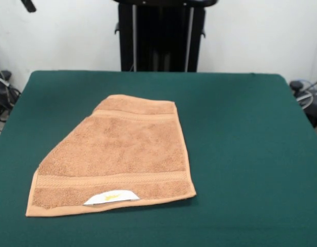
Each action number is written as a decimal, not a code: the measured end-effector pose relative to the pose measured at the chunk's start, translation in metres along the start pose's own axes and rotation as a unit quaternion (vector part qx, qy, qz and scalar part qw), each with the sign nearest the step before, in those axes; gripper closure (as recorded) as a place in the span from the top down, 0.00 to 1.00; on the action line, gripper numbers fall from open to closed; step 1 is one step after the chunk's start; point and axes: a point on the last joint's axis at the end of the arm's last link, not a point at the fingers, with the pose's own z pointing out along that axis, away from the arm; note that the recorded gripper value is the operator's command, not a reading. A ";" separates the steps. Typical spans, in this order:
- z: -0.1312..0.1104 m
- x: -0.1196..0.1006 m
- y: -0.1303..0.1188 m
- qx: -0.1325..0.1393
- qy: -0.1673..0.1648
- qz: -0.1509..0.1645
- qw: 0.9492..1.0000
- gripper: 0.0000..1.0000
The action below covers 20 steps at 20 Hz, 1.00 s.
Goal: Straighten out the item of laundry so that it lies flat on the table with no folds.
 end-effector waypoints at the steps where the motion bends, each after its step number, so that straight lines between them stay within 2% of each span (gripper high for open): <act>1: -0.001 0.001 0.000 -0.001 0.006 -0.002 1.000 0.00; 2: -0.002 0.004 -0.001 -0.002 0.015 -0.005 1.000 0.00; 3: -0.010 0.014 -0.003 -0.009 0.057 -0.018 0.998 0.00; 6: -0.018 0.025 -0.006 -0.019 0.100 -0.028 0.994 0.00; 7: -0.025 0.034 -0.009 -0.029 0.137 -0.036 0.989 0.00; 9: -0.028 0.040 -0.011 -0.037 0.158 -0.039 0.986 0.00; 13: -0.032 0.046 -0.014 -0.042 0.173 -0.039 0.983 0.00; 20: -0.033 0.051 -0.018 -0.045 0.177 -0.036 0.983 0.00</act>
